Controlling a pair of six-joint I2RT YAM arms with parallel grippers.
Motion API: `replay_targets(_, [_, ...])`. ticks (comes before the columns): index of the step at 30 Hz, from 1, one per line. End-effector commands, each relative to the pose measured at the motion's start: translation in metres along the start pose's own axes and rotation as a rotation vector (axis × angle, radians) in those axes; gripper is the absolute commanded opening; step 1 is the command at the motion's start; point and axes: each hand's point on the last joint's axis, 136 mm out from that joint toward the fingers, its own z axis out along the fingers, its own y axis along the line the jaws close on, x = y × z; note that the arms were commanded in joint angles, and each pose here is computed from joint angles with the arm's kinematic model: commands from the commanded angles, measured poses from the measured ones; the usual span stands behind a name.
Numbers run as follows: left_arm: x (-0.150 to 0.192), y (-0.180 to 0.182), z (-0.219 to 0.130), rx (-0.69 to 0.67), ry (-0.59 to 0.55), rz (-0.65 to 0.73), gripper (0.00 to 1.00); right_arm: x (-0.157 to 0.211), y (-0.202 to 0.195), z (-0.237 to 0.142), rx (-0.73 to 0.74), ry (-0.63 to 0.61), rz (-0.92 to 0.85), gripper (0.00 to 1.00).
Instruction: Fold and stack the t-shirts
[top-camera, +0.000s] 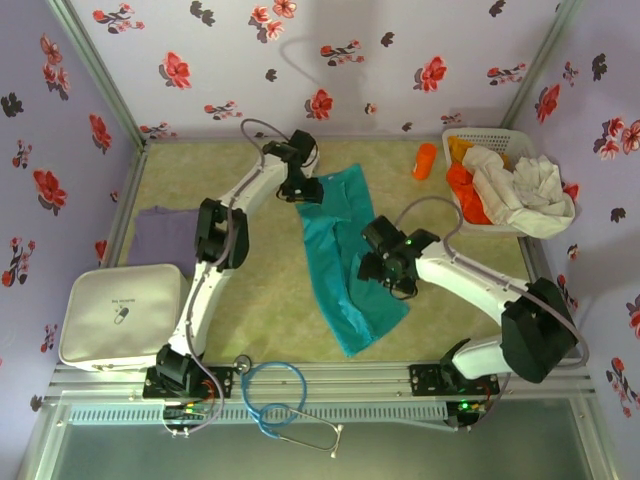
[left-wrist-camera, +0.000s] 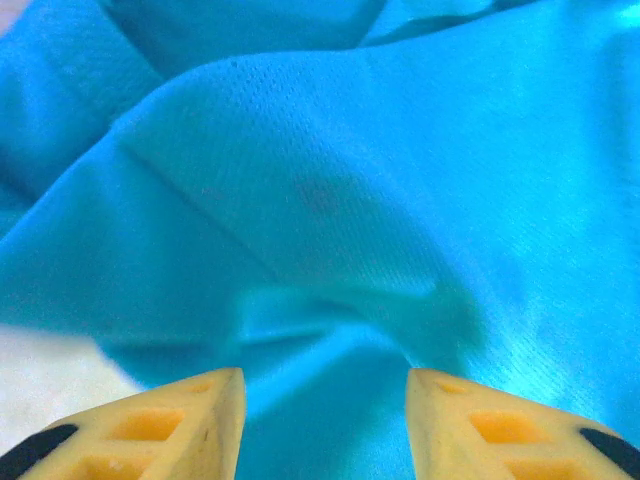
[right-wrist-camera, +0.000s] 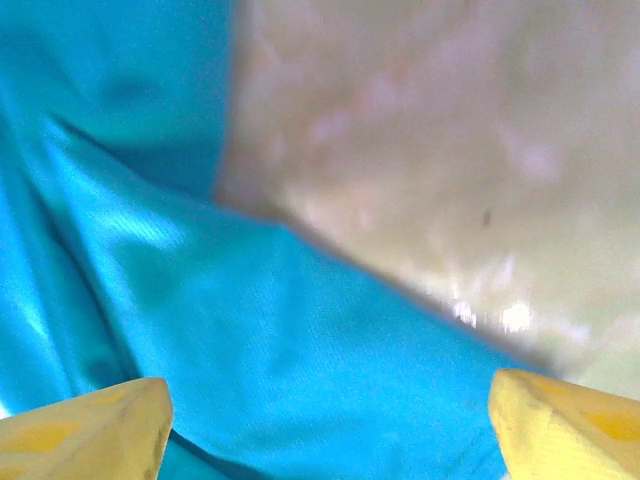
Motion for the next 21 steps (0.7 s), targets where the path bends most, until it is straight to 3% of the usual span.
replay_targets(1, [-0.019, -0.014, -0.079, 0.03, -0.138, 0.035, 0.47, -0.044, 0.005, -0.009, 0.052, -0.124, -0.158, 0.83])
replay_targets(6, [-0.004, -0.015, -0.126, 0.032, -0.212, 0.037, 0.48, -0.098, 0.057, -0.008, -0.026, -0.214, -0.265, 0.83])
replay_targets(10, [0.017, -0.008, -0.146, 0.036, -0.261, 0.021, 0.49, -0.124, 0.093, 0.013, -0.089, -0.2, -0.308, 0.82])
replay_targets(15, [0.058, 0.015, -0.153, 0.006, -0.282, -0.025, 0.49, -0.146, 0.141, 0.041, -0.21, -0.143, -0.335, 0.81])
replay_targets(21, [0.112, 0.049, -0.141, -0.094, -0.28, -0.087, 0.48, -0.17, 0.166, 0.082, -0.291, -0.086, -0.271, 0.79])
